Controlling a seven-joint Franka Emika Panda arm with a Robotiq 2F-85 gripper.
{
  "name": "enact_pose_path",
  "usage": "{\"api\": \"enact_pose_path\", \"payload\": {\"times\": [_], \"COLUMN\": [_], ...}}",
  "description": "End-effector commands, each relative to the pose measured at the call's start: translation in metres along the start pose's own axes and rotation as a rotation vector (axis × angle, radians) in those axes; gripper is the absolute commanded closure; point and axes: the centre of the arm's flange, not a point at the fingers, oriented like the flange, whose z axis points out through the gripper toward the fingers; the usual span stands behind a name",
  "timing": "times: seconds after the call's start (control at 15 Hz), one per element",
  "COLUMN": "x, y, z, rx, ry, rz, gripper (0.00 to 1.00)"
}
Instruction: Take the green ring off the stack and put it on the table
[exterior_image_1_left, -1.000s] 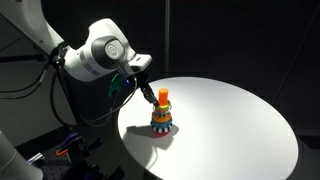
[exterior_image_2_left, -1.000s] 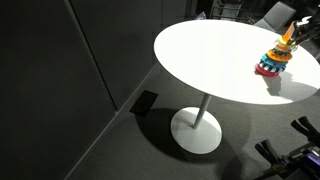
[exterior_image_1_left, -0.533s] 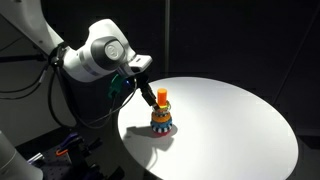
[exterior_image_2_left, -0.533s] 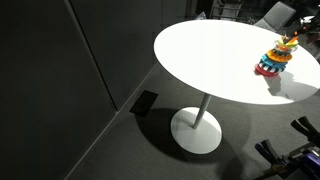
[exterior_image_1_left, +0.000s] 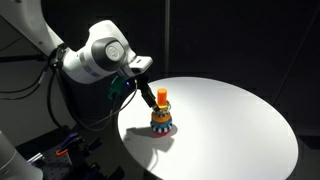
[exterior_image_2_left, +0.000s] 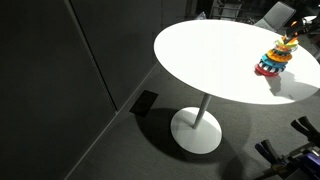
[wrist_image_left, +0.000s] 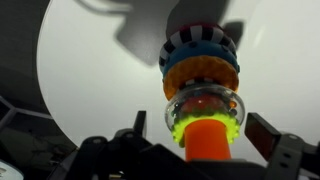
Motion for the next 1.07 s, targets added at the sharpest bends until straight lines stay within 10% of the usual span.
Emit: {"api": "enact_pose_path", "payload": {"times": [0.0,1.0], "x": [-0.001,0.009], "y": [0.002,-0.013], "z": [0.011,0.031], "rx": [0.008,0.022], "ry": [0.014,0.056], "rz": [-0.005,-0.072], "gripper": [0.0,0.0]}}
